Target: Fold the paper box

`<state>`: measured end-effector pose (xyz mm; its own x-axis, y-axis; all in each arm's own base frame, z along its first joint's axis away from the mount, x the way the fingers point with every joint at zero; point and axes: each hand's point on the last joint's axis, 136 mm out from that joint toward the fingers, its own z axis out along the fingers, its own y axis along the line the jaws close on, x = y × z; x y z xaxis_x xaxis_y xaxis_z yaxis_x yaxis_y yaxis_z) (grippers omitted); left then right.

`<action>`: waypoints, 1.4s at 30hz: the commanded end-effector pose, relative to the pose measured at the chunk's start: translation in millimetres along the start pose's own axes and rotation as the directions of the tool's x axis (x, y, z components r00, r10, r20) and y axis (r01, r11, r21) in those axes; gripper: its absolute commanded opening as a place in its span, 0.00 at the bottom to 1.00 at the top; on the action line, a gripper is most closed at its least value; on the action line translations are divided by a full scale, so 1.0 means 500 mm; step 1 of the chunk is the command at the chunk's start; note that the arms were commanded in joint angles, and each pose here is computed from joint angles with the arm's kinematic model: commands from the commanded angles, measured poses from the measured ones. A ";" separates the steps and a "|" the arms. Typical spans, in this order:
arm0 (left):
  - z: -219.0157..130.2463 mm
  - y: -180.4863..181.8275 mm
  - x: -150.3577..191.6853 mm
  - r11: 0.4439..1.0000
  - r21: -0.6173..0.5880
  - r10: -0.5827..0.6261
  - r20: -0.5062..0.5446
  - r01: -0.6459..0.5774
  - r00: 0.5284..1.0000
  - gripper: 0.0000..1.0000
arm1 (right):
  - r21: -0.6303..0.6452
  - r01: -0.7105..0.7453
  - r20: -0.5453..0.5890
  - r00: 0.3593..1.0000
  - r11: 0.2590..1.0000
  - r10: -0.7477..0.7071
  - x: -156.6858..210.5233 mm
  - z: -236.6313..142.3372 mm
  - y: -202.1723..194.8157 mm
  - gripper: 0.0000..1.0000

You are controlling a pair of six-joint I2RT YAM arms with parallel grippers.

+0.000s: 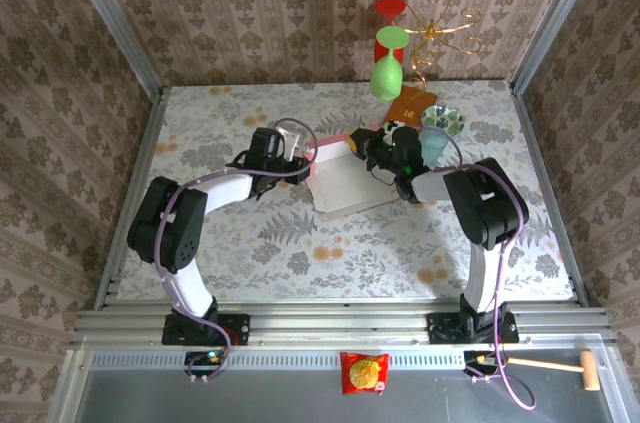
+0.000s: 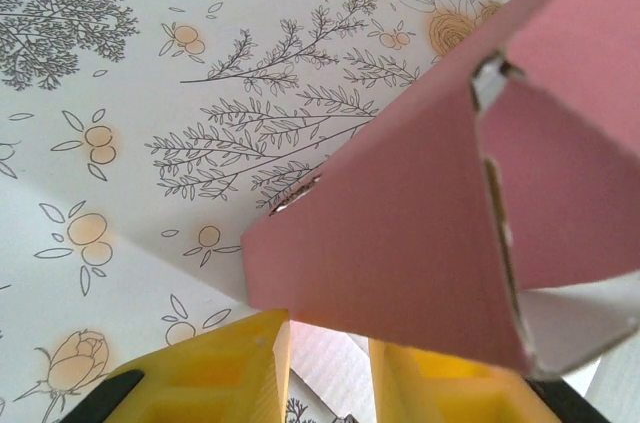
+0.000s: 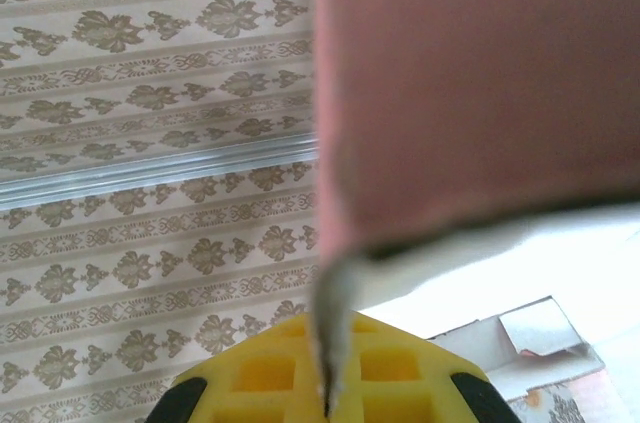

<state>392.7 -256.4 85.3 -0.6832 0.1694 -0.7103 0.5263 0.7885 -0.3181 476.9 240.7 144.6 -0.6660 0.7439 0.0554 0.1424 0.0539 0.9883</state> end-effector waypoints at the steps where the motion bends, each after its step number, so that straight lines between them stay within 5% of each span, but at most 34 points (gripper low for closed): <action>1: 0.008 -0.022 -0.029 0.997 0.065 0.033 0.026 -0.035 0.999 0.28 | 0.043 -0.007 0.013 1.000 0.999 0.007 0.005 0.020 -0.045 0.02; 42: 0.040 0.009 -0.055 0.999 -0.037 -0.016 0.063 0.018 0.998 0.28 | 0.032 -0.003 0.030 1.000 0.999 0.002 0.018 0.027 -0.127 0.00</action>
<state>410.2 -264.3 79.9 -0.6855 0.1448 -0.7135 0.5024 0.8034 -0.3196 487.8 246.1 140.6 -0.6250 0.7806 0.0067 0.0125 0.0015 0.9999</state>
